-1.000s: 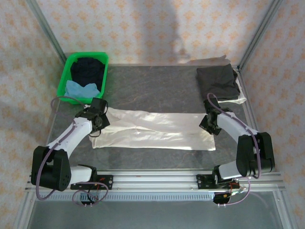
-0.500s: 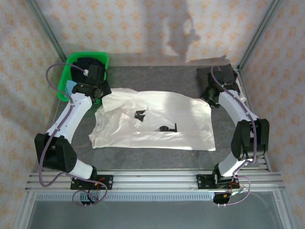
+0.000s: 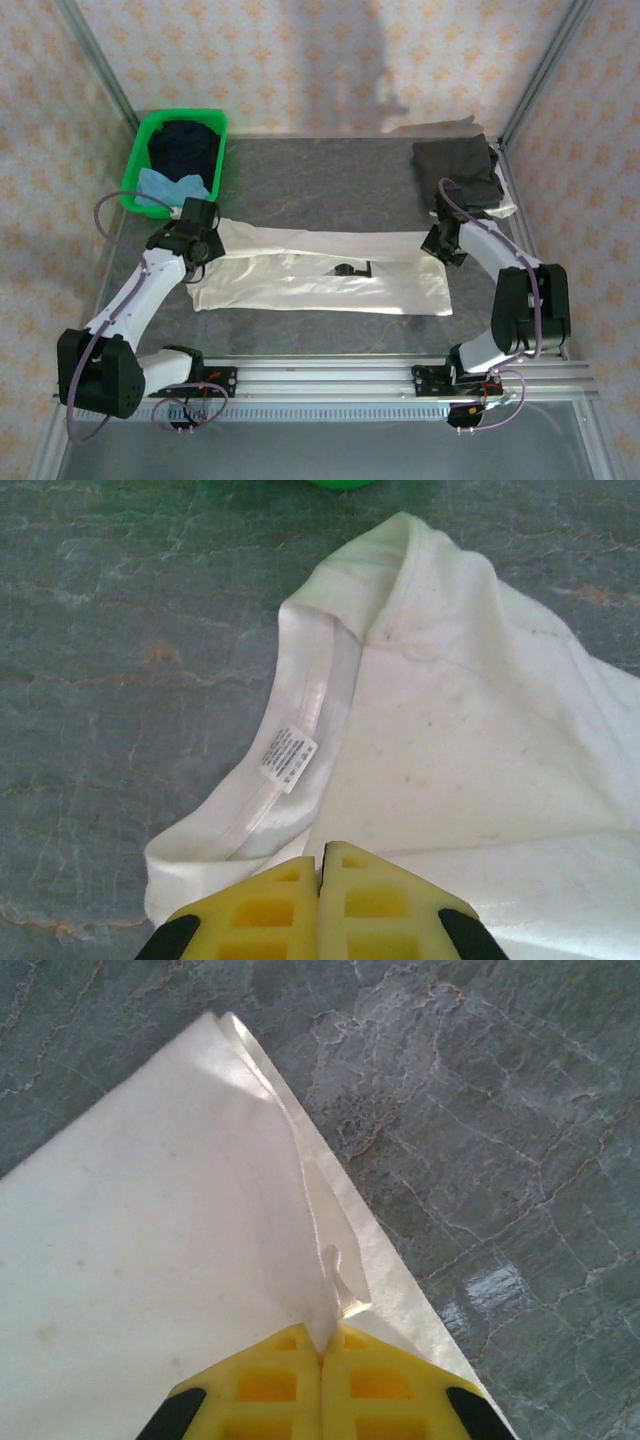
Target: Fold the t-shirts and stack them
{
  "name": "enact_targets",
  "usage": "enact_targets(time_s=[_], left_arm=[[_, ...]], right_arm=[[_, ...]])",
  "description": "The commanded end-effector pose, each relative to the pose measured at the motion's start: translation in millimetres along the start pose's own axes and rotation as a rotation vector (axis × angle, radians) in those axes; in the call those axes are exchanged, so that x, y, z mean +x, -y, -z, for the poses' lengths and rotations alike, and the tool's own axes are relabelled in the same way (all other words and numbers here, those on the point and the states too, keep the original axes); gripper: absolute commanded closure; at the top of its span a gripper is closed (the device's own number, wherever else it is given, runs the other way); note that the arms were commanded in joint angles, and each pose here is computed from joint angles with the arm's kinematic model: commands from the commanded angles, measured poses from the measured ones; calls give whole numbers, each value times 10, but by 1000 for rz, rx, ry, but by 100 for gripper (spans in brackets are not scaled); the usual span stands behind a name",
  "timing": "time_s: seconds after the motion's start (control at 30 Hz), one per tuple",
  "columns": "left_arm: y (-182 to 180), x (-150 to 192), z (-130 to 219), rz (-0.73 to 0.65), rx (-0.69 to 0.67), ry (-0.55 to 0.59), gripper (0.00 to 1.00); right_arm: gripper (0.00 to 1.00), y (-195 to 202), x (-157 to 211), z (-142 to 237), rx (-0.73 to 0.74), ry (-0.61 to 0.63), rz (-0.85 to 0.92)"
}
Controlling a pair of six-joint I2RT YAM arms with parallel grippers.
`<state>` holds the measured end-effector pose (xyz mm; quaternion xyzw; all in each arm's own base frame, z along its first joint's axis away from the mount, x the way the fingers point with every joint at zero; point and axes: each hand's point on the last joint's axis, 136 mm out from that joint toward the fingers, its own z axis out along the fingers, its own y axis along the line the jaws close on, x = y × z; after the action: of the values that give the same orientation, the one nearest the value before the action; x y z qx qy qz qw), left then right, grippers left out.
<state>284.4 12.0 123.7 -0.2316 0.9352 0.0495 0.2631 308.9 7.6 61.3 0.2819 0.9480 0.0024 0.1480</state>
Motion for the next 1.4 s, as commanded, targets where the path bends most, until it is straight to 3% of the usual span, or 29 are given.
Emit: enact_targets(time_s=[0.0,0.33,0.6,0.67,0.83,0.93,1.03,1.17,1.37], left_arm=[[-165,96,-70,20,-65,-9,100],[-107,451,-256,39,-9,-92,100],[-118,732,-354,39,-35,-151,100],[-95,768,-354,30,-36,-155,100],[-117,806,-325,16,-60,-159,99],[-120,787,-281,22,-54,-151,79],[-131,706,-184,21,-54,-128,76],[-22,513,-64,14,-6,-76,61],[595,327,-177,-122,102,-99,54]], right_arm=[[100,184,16,-42,78,11,7],[100,333,85,-182,164,-18,22],[92,337,31,-182,182,-5,8],[85,336,22,-156,179,1,3],[78,368,50,-123,190,-4,3],[72,416,35,-19,202,26,-9],[70,279,21,152,138,89,-5],[66,-162,118,209,-37,122,31],[67,-271,384,-203,-30,-3,50]])
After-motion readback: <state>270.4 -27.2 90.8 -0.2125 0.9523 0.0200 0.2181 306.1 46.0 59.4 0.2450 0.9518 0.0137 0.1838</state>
